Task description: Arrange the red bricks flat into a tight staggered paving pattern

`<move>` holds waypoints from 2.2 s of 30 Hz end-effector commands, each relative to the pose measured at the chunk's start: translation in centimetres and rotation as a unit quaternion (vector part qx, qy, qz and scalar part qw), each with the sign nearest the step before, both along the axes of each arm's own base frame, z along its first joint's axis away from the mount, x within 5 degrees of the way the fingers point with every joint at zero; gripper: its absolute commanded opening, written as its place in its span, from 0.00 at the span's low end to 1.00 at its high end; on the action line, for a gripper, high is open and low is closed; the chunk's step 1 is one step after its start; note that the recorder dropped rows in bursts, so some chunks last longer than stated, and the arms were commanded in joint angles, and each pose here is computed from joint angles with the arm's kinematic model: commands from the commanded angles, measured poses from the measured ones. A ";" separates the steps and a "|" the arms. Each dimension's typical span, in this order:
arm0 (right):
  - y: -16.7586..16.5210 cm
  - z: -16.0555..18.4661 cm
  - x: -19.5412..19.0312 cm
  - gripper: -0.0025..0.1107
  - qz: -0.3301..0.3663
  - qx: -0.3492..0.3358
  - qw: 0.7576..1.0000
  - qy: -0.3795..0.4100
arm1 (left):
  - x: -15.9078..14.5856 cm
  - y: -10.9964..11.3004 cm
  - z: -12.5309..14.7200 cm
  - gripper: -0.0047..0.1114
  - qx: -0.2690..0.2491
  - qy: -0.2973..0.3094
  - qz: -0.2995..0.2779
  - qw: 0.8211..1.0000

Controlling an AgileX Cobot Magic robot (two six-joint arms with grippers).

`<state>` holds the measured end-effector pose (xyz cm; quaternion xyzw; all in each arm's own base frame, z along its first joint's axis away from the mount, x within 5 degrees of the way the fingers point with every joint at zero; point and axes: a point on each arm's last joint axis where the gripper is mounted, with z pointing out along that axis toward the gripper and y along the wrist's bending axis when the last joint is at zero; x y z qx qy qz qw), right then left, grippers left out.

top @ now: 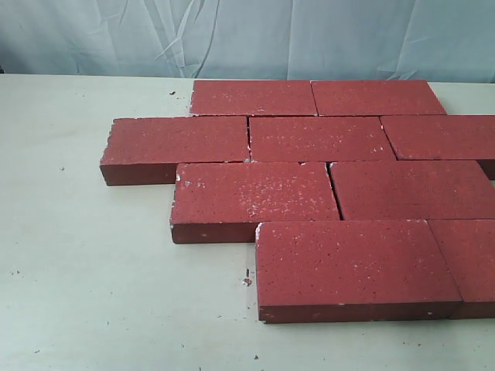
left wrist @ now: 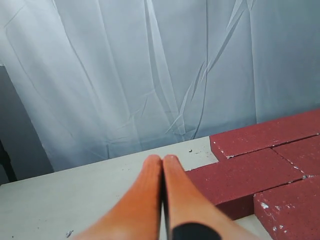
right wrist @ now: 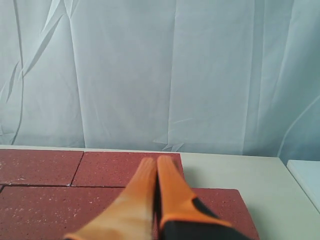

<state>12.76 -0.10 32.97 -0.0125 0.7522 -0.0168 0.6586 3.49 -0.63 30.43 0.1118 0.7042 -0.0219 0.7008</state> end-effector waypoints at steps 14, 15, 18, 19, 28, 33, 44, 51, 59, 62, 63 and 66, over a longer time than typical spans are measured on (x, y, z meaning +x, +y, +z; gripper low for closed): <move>0.0 0.1 -0.1 0.01 -0.002 0.000 1.000 -0.009 | -0.2 0.3 -0.6 0.04 0.013 -0.033 0.019 0.999; 0.0 0.1 -0.1 0.01 -0.002 0.000 1.000 -0.009 | -0.2 0.3 -0.9 0.04 0.011 -0.038 0.026 0.999; 0.0 0.1 -0.1 0.01 -0.002 0.000 1.000 -0.009 | -0.4 0.5 -1.7 0.04 0.007 -0.048 0.050 0.998; 0.0 0.1 -0.1 0.01 -0.002 0.000 1.000 -0.009 | -0.3 0.5 -2.2 0.04 0.004 -0.040 0.059 0.997; 0.0 0.1 -0.1 0.01 -0.002 0.000 1.000 -0.009 | 0.9 0.7 -5.2 0.04 -0.051 -0.009 0.102 0.994; 0.0 0.1 -0.1 0.01 -0.002 0.000 1.000 -0.009 | 1.3 0.7 -6.6 0.04 -0.057 0.002 0.100 0.993; 0.0 0.1 -0.1 0.01 -0.002 0.000 1.000 -0.009 | 2.0 0.7 -10.1 0.04 -0.055 0.042 0.102 0.992; 0.0 0.1 -0.1 0.01 -0.002 0.000 1.000 -0.009 | 2.1 0.7 -10.9 0.04 -0.055 0.049 0.102 0.992; 0.0 0.1 -0.1 0.01 -0.002 0.000 1.000 -0.009 | 2.1 0.7 -11.1 0.04 -0.053 0.062 0.103 0.991; 0.0 0.1 -0.1 0.01 -0.002 0.000 1.000 -0.009 | 2.1 0.7 -11.2 0.04 -0.053 0.069 0.103 0.991; 0.0 0.1 -0.1 0.01 -0.002 0.000 1.000 -0.009 | 2.1 0.7 -11.2 0.04 -0.053 0.069 0.103 0.991; 0.0 0.1 -0.1 0.01 -0.002 0.000 1.000 -0.009 | 2.1 0.7 -11.2 0.04 -0.049 0.068 0.104 0.991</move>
